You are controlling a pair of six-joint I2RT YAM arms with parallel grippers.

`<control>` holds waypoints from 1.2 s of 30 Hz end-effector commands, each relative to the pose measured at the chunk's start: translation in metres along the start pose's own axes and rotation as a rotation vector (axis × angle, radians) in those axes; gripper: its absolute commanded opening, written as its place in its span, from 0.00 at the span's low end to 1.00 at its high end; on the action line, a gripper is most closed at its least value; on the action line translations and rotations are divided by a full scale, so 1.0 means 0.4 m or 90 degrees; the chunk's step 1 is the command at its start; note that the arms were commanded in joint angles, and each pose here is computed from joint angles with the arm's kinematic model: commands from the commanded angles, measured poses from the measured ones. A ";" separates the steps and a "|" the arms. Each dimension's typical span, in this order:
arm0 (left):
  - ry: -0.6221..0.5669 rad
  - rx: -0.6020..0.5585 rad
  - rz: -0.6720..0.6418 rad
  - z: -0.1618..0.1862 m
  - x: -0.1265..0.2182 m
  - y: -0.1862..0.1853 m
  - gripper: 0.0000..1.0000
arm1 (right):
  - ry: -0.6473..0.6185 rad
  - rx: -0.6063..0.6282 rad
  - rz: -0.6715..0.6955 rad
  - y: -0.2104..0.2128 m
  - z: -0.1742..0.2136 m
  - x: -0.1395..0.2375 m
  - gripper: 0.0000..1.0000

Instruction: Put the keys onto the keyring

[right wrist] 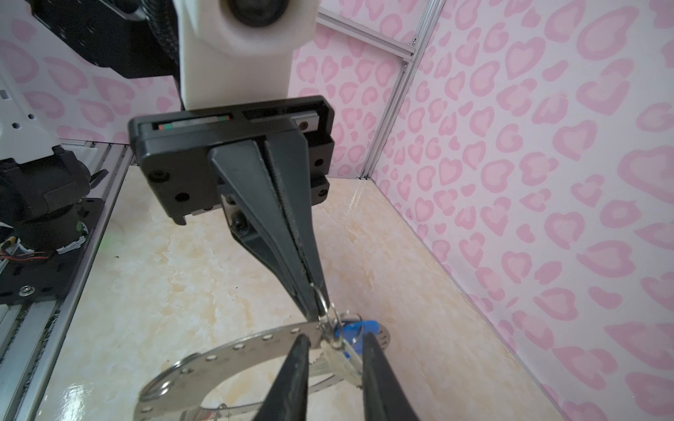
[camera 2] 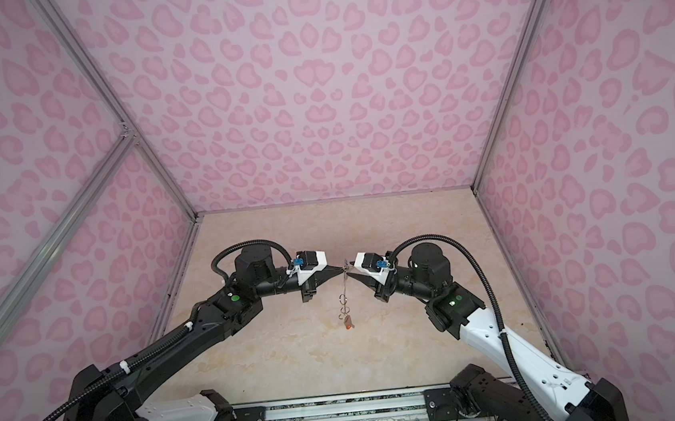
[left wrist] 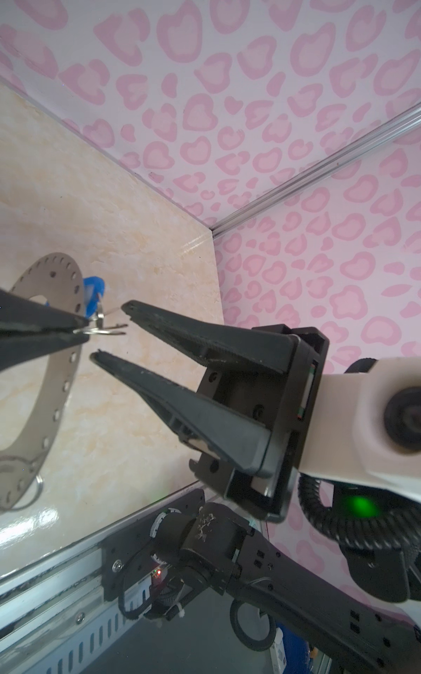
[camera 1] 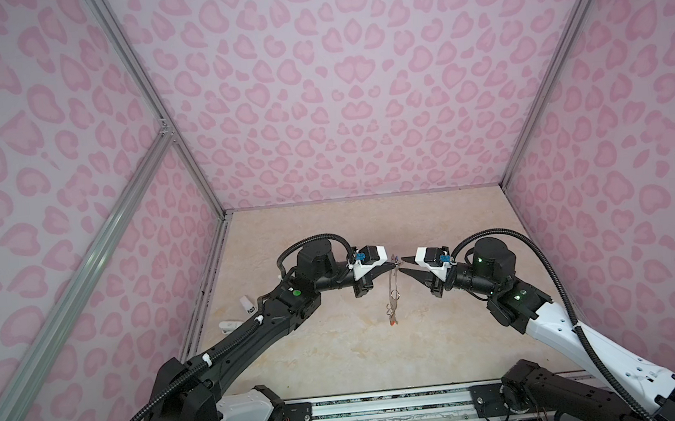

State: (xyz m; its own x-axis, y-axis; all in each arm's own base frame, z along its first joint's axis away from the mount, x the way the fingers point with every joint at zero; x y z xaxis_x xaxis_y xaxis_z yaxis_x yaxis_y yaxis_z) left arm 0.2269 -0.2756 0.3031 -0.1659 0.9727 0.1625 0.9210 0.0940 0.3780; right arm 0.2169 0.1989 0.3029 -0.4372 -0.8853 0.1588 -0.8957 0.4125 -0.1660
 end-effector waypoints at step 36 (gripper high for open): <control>0.185 -0.210 -0.017 -0.032 -0.005 -0.007 0.26 | 0.132 -0.036 -0.048 0.000 0.019 -0.011 0.00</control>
State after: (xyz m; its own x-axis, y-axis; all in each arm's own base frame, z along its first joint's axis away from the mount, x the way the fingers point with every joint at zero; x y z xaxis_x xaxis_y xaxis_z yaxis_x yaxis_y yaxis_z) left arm 0.2180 -0.2795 0.3152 -0.2997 0.8859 0.3540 0.7842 0.0174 0.6203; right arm 0.2206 0.2005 0.2953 -0.3789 -0.8552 0.3537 -0.9239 0.3716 -0.0912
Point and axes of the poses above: each gripper's point midway between its finger pads, its own x axis back along the fingers, its own y axis along the line the jaws close on, z = x × y, the point moved 6 cm from there along x, back along the fingers, and after that the axes turned 7 degrees about -x, right-handed, at the moved point
